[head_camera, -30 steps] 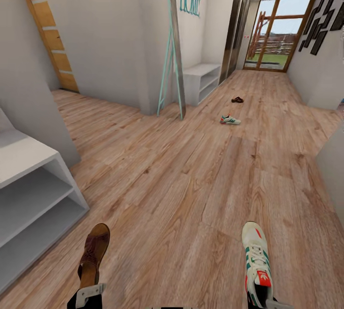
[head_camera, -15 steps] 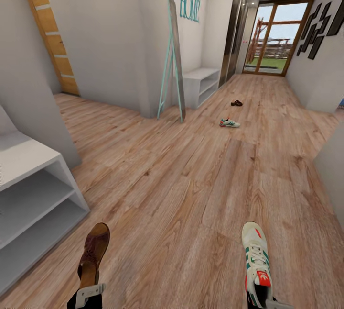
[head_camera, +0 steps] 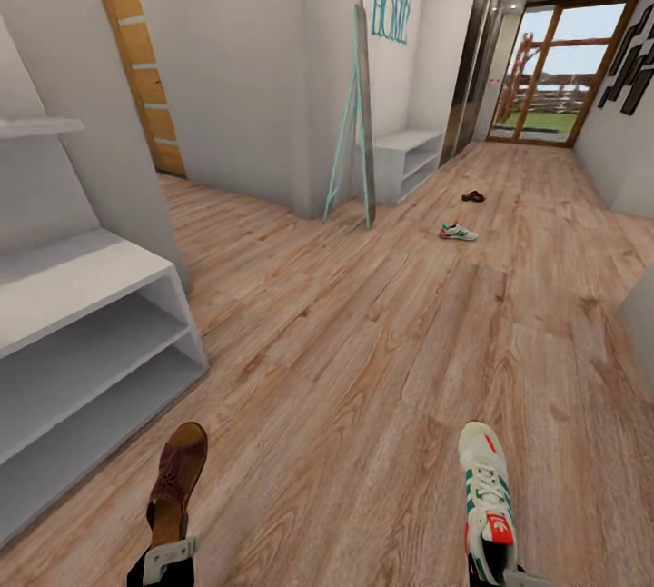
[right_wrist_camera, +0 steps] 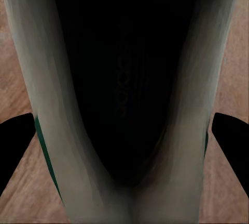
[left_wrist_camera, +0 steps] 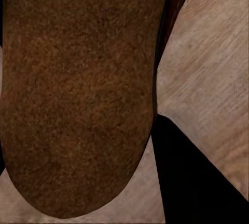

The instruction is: Pick up the two gym shoes and the two sandals from the corridor floor and place them onto the hallstand (shoe rack) in the corridor, making sure they are on the rack and not on the floor. Arrange them so the two gym shoes are next to each other and the two sandals are next to each other.

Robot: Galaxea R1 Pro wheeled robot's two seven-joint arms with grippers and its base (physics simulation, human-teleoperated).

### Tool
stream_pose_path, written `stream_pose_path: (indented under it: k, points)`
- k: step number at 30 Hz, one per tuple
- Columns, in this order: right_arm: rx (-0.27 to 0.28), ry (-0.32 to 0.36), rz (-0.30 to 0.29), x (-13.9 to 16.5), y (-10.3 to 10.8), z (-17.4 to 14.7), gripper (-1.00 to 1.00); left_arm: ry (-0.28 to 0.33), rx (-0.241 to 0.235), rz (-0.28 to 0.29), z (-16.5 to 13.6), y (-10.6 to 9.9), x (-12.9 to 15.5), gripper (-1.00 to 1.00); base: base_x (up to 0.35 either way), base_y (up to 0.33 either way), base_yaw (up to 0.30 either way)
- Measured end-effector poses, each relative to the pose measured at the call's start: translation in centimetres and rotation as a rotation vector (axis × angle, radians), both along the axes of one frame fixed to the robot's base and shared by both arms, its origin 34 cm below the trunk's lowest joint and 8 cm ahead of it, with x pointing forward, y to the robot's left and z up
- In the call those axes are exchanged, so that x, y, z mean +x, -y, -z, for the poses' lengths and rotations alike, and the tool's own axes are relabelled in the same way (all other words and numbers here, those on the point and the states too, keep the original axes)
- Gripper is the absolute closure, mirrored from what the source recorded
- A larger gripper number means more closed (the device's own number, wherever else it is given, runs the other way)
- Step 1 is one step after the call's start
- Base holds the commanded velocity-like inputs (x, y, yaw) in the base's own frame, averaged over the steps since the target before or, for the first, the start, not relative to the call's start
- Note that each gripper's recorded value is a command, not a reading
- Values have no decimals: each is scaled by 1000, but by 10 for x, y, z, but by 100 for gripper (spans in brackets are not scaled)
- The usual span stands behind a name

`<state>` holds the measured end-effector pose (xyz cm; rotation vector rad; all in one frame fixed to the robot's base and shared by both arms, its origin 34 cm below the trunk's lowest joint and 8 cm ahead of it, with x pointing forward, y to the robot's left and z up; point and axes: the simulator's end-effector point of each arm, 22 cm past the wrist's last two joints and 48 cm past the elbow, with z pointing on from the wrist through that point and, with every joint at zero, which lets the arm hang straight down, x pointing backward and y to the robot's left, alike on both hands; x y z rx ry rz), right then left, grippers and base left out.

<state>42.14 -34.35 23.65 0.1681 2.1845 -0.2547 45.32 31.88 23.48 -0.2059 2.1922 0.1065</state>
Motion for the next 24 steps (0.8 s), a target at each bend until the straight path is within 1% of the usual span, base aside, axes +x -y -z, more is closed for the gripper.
stream_pose_path:
  k: [6, 8, 24]
  points:
    - [0, 0, 0, 0, 0, 0, 100, 0, 1, -1, 0, -1, 0, 100, -261, 219, 277]
    - [0, 0, 0, 0, 0, 0, 100, 0, 1, -1, 0, -1, 0, 100, -138, 127, 279]
    - [0, 2, 3, 0, 0, -1, 100, 0, 1, -1, 0, -1, 0, 100, -15, 14, 279]
